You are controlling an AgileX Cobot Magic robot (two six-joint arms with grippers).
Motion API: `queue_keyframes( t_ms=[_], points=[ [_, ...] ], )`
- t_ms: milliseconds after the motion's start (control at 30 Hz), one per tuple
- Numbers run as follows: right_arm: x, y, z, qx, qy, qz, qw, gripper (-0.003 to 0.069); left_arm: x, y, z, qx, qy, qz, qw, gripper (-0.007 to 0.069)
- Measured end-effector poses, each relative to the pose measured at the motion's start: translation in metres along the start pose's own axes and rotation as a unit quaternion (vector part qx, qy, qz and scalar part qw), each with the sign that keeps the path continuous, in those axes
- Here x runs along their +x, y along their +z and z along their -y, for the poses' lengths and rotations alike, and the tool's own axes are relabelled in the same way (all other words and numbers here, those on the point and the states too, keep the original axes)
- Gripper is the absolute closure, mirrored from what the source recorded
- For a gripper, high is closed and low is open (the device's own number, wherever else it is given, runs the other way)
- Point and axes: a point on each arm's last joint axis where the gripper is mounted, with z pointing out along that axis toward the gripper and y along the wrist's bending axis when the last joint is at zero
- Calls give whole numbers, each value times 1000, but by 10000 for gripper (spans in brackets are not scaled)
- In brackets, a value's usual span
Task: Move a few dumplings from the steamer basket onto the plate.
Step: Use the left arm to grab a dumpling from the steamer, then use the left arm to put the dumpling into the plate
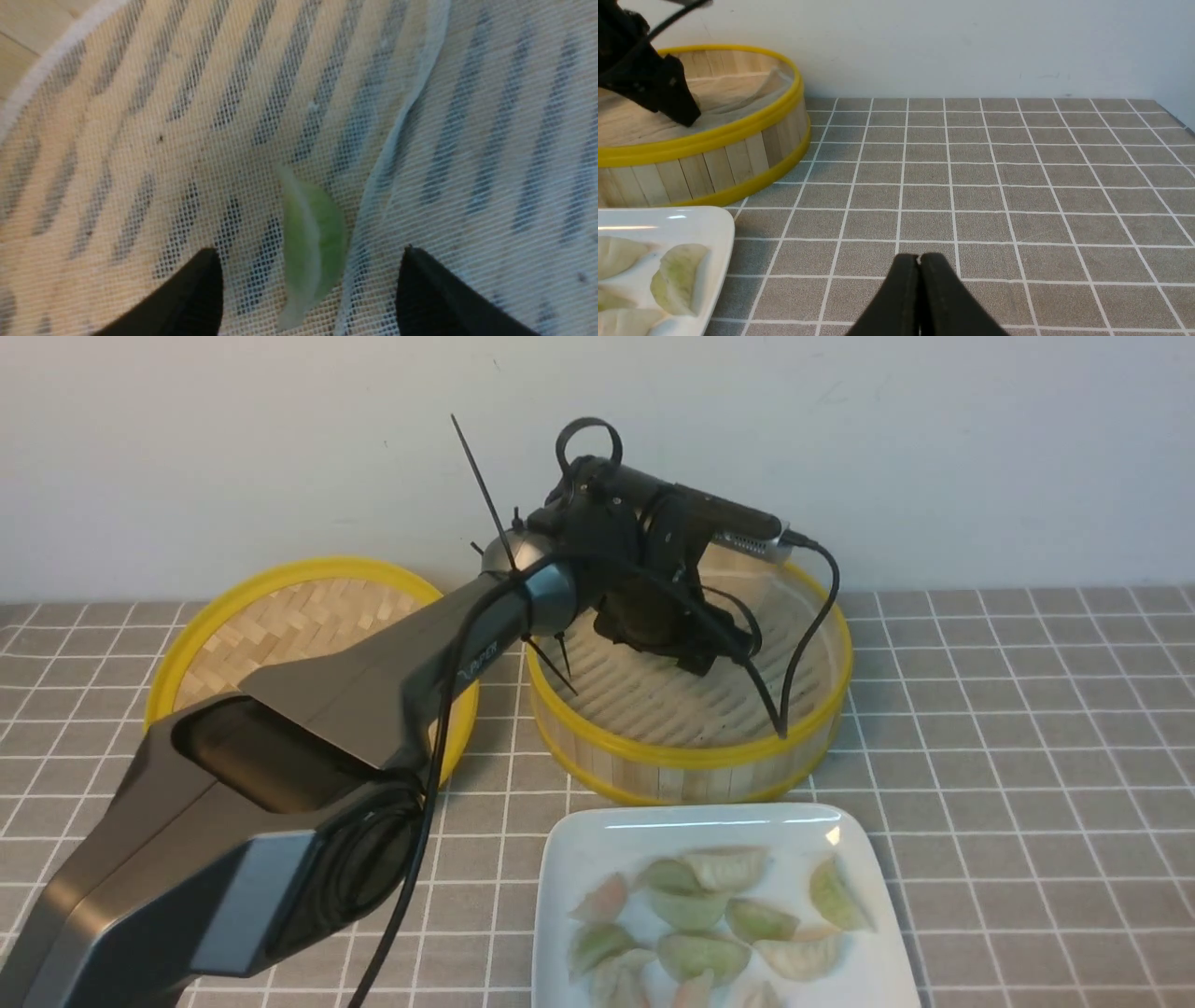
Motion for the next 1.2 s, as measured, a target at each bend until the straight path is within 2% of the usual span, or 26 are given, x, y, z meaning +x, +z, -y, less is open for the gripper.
queue_keyframes(
  t_ms=[200,267,333,367,400,433,467,700,733,933,1200],
  points=[
    [0,0,0,0,0,0,1000,673,1,3,-1,-9,8,0,1000,180],
    [0,0,0,0,0,0,1000,673,1,5,0,-9,9,-1,1000,209],
    [0,0,0,0,0,0,1000,673,2,6,2,-4,14,-1,1000,307],
    [0,0,0,0,0,0,1000,673,2,6,2,-4,14,-1,1000,316],
    [0,0,0,0,0,0,1000,673,1,5,6,3,24,0,1000,449],
    [0,0,0,0,0,0,1000,673,0,4,7,5,28,1,1000,508],
    [0,0,0,0,0,0,1000,673,0,3,7,6,32,1,999,522],
    [0,0,0,0,0,0,1000,673,-1,-24,5,2,36,-37,999,522],
    [0,0,0,0,0,0,1000,673,-7,-44,4,2,35,-31,999,522],
    [0,0,0,0,0,0,1000,673,-21,-90,3,4,33,-6,999,522],
    [0,0,0,0,0,0,1000,673,-11,-95,6,22,50,-59,997,522]
  ],
)
